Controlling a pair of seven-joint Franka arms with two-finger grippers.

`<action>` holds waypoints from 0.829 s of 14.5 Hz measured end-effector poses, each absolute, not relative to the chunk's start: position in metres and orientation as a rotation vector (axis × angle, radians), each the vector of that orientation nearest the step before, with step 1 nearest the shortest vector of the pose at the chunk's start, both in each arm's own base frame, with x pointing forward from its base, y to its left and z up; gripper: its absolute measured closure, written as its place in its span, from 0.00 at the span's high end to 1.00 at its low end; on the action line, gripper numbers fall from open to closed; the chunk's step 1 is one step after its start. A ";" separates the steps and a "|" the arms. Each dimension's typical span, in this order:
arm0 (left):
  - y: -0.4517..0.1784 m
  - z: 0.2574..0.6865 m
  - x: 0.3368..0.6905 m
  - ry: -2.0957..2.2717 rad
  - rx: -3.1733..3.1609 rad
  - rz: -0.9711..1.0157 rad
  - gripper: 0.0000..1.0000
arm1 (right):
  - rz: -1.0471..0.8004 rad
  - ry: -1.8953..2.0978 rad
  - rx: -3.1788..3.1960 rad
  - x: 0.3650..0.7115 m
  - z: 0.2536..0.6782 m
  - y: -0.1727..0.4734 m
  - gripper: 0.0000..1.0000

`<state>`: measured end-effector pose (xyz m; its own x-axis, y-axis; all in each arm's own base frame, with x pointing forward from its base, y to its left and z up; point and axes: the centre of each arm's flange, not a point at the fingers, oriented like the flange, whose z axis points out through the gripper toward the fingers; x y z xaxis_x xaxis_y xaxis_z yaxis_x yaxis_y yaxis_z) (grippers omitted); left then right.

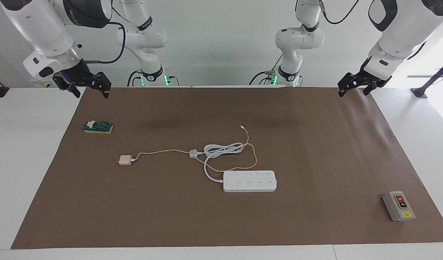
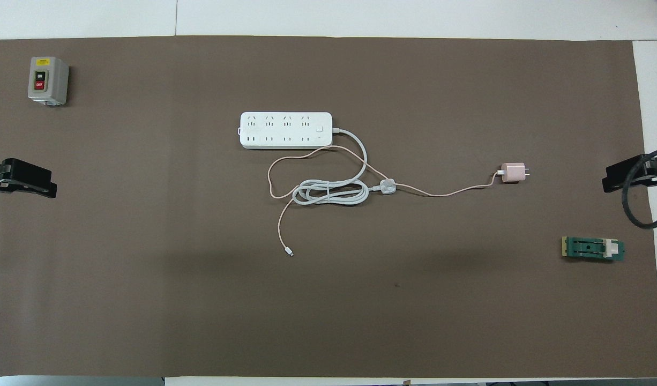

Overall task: Plug charger into power strip
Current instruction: 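Move both grippers in toward the power strip and pink charger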

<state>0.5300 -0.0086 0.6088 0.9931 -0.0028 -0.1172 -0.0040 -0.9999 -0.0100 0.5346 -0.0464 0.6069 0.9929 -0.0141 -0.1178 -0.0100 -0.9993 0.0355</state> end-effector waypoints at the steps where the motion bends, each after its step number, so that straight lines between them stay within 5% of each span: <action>1: -0.009 0.609 0.530 0.005 -3.126 0.184 1.00 | -0.184 -0.019 3.101 0.535 0.607 -0.046 1.00; 12: -0.015 0.571 0.553 0.020 -3.119 0.241 1.00 | -0.105 -0.032 3.101 0.540 0.609 -0.052 1.00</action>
